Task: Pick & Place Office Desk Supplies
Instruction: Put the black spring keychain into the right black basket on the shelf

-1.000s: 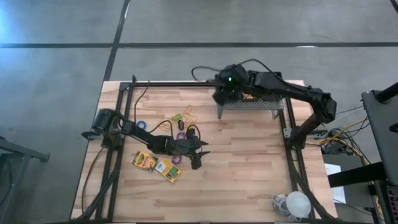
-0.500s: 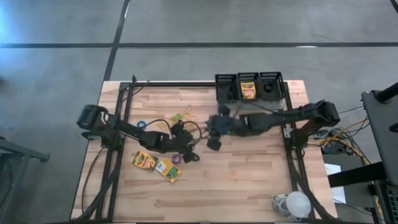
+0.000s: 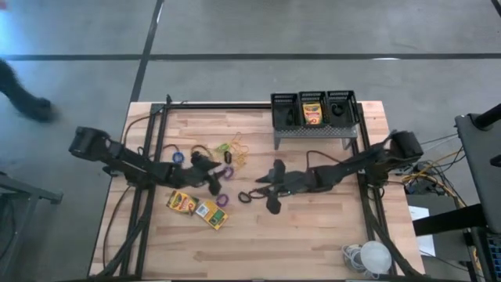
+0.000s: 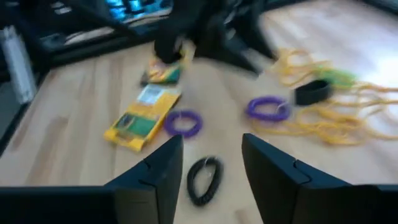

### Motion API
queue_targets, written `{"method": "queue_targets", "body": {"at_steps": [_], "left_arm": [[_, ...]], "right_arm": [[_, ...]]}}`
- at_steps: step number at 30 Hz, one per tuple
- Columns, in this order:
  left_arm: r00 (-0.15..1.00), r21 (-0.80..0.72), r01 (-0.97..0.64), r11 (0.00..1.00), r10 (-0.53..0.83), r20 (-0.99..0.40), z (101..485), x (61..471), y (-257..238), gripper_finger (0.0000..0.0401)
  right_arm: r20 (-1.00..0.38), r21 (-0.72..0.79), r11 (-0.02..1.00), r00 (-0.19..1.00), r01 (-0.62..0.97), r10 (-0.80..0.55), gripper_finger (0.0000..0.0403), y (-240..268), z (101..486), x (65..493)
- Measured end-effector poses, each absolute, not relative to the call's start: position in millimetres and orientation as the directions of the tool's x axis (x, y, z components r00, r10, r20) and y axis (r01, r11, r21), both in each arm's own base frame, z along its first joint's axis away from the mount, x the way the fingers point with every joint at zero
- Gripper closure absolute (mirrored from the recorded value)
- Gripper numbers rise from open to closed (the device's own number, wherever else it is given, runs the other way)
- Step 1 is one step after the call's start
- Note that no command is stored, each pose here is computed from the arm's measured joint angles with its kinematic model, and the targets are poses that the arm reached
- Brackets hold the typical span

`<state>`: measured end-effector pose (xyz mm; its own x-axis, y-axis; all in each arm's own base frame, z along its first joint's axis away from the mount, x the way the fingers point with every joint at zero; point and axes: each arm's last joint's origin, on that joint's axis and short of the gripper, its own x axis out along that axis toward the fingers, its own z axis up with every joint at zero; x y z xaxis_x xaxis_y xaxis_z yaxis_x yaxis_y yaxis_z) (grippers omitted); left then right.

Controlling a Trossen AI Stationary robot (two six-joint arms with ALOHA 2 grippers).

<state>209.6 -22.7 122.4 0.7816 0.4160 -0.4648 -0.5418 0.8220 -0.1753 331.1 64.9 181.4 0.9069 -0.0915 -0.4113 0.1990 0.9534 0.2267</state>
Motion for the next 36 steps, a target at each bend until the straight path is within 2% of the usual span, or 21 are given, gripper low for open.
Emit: {"method": "queue_targets", "body": {"at_steps": [4,9,15,20,28,36], "left_arm": [[0.844,-0.269,-0.505,0.820,0.404,-0.353,116,190,-19,0.0206],[0.859,-0.282,-0.487,0.826,0.397,-0.323,113,182,-18,0.0206],[0.861,-0.280,-0.485,0.828,0.396,-0.320,115,184,-18,0.0206],[0.859,-0.275,-0.487,0.829,0.396,-0.324,114,185,-18,0.0206],[0.858,-0.274,-0.488,0.829,0.397,-0.326,114,185,-19,0.0206],[0.859,-0.278,-0.487,0.828,0.397,-0.325,114,185,-19,0.0206]], "right_arm": [[-0.409,0.196,0.971,0.911,0.135,-0.044,0.0217,66,150,335],[-0.435,0.146,0.988,0.900,0.054,0.015,0.0207,71,119,350],[-0.474,0.124,0.992,0.879,0.009,0.051,0.0217,79,99,379],[-0.562,0.064,0.998,0.827,0.030,0.011,0.0232,82,98,397],[-0.698,-0.010,0.999,0.716,0.033,-0.031,0.0283,84,102,403],[-0.760,-0.021,1.000,0.650,0.003,-0.018,0.0368,97,112,399]]}}
